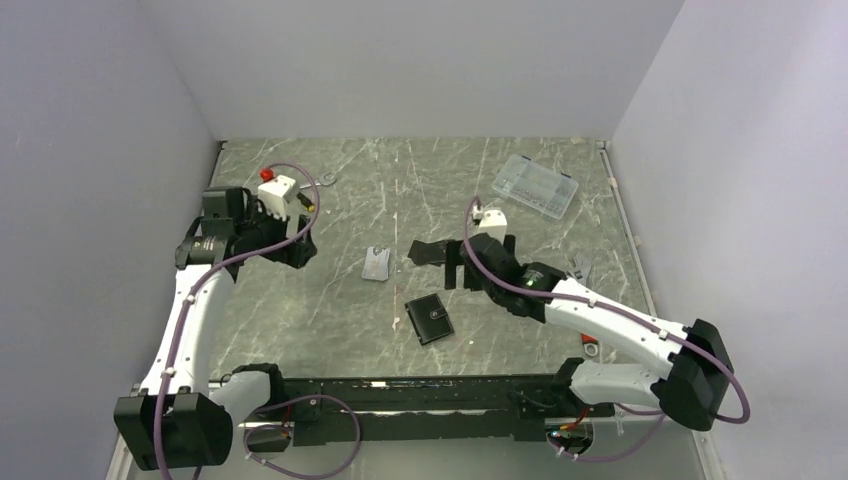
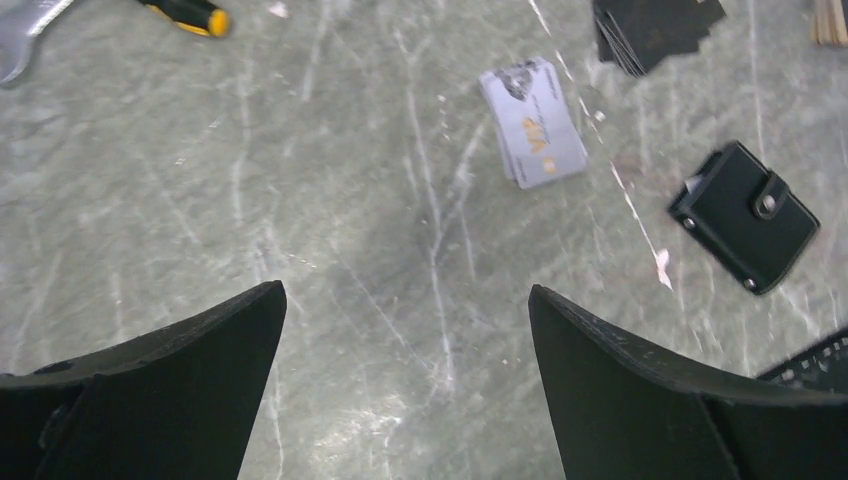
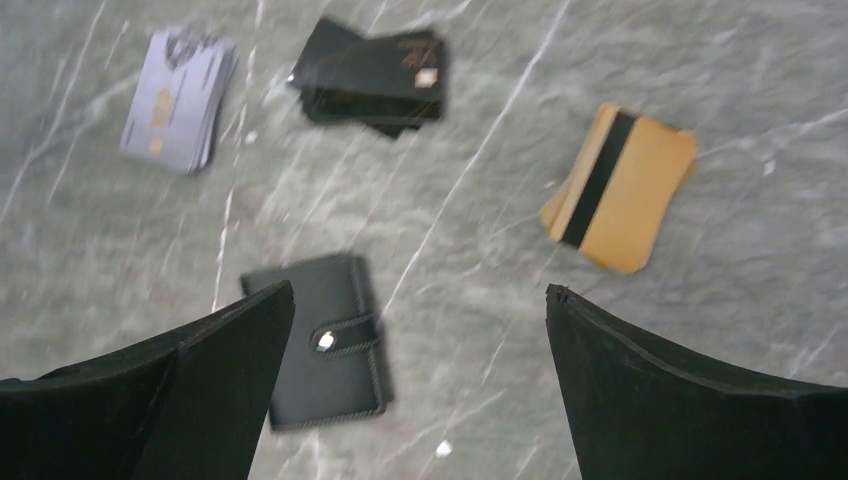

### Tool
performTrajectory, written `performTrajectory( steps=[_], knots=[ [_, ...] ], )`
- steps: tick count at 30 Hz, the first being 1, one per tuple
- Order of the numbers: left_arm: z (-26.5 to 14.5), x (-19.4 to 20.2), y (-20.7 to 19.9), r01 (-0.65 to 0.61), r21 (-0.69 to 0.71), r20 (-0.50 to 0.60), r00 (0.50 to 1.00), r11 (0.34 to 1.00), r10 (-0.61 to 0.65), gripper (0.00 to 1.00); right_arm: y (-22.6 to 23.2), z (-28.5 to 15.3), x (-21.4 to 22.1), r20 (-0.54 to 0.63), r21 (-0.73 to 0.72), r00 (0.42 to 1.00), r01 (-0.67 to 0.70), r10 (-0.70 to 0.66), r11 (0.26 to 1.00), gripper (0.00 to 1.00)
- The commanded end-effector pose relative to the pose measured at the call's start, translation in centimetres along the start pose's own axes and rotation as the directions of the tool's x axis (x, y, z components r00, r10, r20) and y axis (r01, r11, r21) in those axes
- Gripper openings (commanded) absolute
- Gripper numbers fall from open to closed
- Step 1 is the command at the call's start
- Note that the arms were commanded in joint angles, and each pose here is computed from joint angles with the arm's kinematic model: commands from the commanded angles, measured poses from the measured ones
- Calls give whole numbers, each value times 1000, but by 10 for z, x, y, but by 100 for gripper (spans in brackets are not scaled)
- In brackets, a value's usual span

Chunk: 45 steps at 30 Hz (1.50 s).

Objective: Put the credit cards into the card holder
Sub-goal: Pick up the card holder from the center of the board.

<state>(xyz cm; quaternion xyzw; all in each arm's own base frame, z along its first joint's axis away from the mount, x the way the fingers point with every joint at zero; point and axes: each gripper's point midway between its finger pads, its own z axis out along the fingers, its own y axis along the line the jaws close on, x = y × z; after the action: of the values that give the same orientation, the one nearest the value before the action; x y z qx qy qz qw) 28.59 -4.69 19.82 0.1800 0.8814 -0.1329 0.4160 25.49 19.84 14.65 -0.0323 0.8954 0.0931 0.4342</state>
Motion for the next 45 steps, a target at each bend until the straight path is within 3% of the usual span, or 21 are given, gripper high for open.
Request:
performTrajectory(
  steps=[1, 7, 13, 20, 31, 36, 40, 45],
  knots=[
    [1, 13, -37, -74, 150, -28, 997, 986, 79, 99, 21, -14, 29, -50, -11, 998, 28, -29, 1000, 100],
    [17, 32, -75, -152, 236, -53, 984, 960, 169, 99, 55, -4, 69, -136, -77, 987, 78, -88, 994, 100],
    [33, 43, -101, -21, 320, -49, 998, 947, 39, 99, 66, 17, 88, -177, -60, 976, 114, -123, 992, 94],
    [54, 53, -126, 185, 353, -166, 977, 917, -133, 99, 78, 31, 106, -219, -87, 969, 98, -115, 991, 90],
    [81, 70, -175, 211, 473, -287, 955, 856, -77, 99, 67, 30, 149, -337, -182, 941, -79, 14, 980, 82],
    [96, 74, -194, 194, 503, -339, 941, 842, -15, 99, 53, 30, 155, -345, -177, 935, -151, 83, 972, 66],
    [106, 79, -208, 183, 522, -385, 922, 833, 38, 99, 46, 28, 161, -361, -185, 923, -212, 135, 960, 44],
    [108, 61, -213, 140, 555, -322, 945, 820, 57, 96, 45, 22, 172, -417, -231, 891, -296, 181, 927, 19]
  ],
)
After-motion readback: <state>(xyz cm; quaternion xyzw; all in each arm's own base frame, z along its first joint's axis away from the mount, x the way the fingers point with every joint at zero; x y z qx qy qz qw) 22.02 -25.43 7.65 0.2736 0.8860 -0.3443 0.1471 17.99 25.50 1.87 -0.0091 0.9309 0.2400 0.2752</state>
